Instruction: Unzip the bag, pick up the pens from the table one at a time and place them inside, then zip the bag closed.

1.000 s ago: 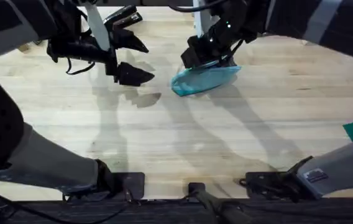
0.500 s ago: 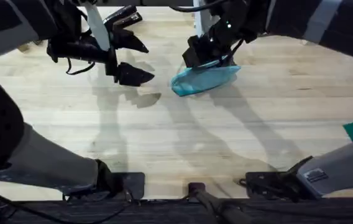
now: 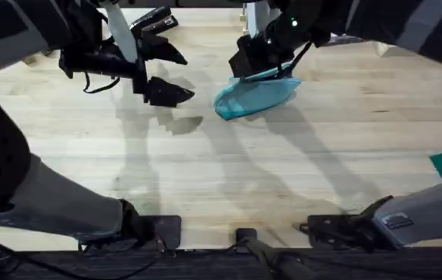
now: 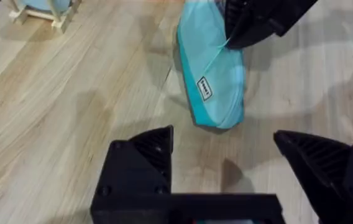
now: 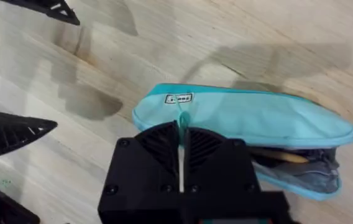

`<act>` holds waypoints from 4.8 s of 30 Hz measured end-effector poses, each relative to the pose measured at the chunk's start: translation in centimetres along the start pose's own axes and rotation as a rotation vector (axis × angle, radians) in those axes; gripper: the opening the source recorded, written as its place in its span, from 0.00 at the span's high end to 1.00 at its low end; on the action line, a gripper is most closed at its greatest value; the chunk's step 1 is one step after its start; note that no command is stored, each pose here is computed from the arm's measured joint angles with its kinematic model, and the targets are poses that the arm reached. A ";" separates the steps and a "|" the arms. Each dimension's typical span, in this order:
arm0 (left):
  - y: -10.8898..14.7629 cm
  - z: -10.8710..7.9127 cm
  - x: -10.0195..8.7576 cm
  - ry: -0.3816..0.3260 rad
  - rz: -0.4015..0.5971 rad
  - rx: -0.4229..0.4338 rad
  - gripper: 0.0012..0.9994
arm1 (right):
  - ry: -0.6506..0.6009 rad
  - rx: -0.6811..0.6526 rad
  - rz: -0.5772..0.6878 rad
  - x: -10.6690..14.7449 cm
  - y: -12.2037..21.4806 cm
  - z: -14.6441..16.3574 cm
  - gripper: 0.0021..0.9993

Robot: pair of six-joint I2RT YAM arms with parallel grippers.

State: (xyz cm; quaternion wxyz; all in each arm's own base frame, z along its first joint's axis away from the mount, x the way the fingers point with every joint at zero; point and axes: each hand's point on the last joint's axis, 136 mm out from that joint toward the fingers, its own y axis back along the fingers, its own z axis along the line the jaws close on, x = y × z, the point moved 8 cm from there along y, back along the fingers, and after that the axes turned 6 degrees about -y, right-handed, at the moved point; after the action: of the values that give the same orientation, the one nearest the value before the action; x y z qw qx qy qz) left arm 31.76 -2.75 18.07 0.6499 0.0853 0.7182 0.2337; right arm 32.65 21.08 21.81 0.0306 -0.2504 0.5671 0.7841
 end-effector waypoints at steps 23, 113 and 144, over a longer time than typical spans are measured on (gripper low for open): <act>-7.7 -1.9 1.1 0.083 -0.027 0.268 0.01 | 0.005 -0.007 -0.041 -0.7 0.0 0.1 0.97; -8.3 -1.2 0.8 0.078 -0.065 0.252 0.96 | -0.516 0.310 -0.060 1.7 8.6 -18.8 0.00; -8.3 -1.2 1.1 0.082 -0.038 0.249 0.01 | -0.366 0.280 -0.103 5.0 16.0 -12.6 0.00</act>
State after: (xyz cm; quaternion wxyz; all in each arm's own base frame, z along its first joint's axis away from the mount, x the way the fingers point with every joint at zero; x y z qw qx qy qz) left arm 32.00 -9.84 13.48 0.6086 0.1421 0.7691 0.1338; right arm 27.51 2.83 30.75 0.2071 -0.1258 0.6417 0.7276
